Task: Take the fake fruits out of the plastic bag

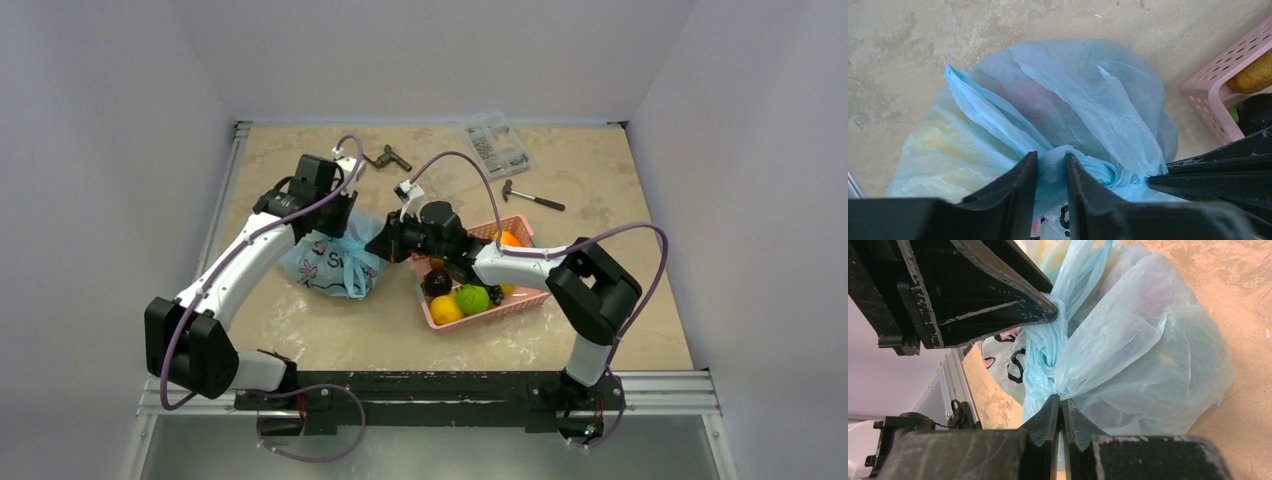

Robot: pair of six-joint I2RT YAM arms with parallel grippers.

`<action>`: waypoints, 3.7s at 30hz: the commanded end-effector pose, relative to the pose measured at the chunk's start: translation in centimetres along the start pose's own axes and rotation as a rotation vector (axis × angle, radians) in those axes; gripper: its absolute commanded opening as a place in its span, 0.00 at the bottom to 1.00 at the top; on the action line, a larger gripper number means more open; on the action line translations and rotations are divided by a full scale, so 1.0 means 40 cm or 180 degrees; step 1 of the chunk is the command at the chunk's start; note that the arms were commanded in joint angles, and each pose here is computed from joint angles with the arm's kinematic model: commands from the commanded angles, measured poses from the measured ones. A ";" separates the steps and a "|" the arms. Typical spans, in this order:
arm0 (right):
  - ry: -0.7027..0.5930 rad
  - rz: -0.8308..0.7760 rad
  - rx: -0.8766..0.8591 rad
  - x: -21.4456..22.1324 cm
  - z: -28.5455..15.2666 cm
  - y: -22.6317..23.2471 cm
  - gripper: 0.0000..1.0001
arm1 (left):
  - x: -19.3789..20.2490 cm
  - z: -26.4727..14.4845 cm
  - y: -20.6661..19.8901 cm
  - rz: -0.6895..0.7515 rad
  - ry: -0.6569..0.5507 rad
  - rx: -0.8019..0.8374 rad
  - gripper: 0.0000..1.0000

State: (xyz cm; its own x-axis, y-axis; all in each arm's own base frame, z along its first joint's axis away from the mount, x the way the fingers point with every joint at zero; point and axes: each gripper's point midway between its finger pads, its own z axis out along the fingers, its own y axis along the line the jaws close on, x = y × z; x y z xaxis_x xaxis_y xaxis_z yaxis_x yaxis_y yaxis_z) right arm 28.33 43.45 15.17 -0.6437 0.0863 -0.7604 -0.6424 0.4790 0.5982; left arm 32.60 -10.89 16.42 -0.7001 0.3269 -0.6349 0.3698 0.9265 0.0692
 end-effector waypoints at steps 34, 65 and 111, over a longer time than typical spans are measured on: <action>-0.0454 -0.0920 0.0275 -0.199 -0.072 0.145 0.61 | -0.069 -0.150 0.140 -0.0314 -0.0860 -0.1043 0.00; -0.0971 0.0466 -0.0915 -0.136 -0.107 0.132 0.00 | -0.039 -0.264 0.283 -0.0798 -0.1101 -0.2196 0.00; -0.0732 -0.0997 0.0523 -0.201 -0.013 0.115 0.00 | -0.031 -0.313 0.309 -0.1030 -0.1393 -0.2451 0.00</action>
State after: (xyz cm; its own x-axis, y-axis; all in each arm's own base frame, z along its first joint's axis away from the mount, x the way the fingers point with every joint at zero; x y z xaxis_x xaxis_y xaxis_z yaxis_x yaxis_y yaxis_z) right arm 30.38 45.91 20.68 -0.3513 -0.0365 -0.9356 -0.7231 0.6454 0.2463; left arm 31.03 -0.51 25.51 -0.4170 0.1313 -0.8994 -0.2185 0.9460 0.2394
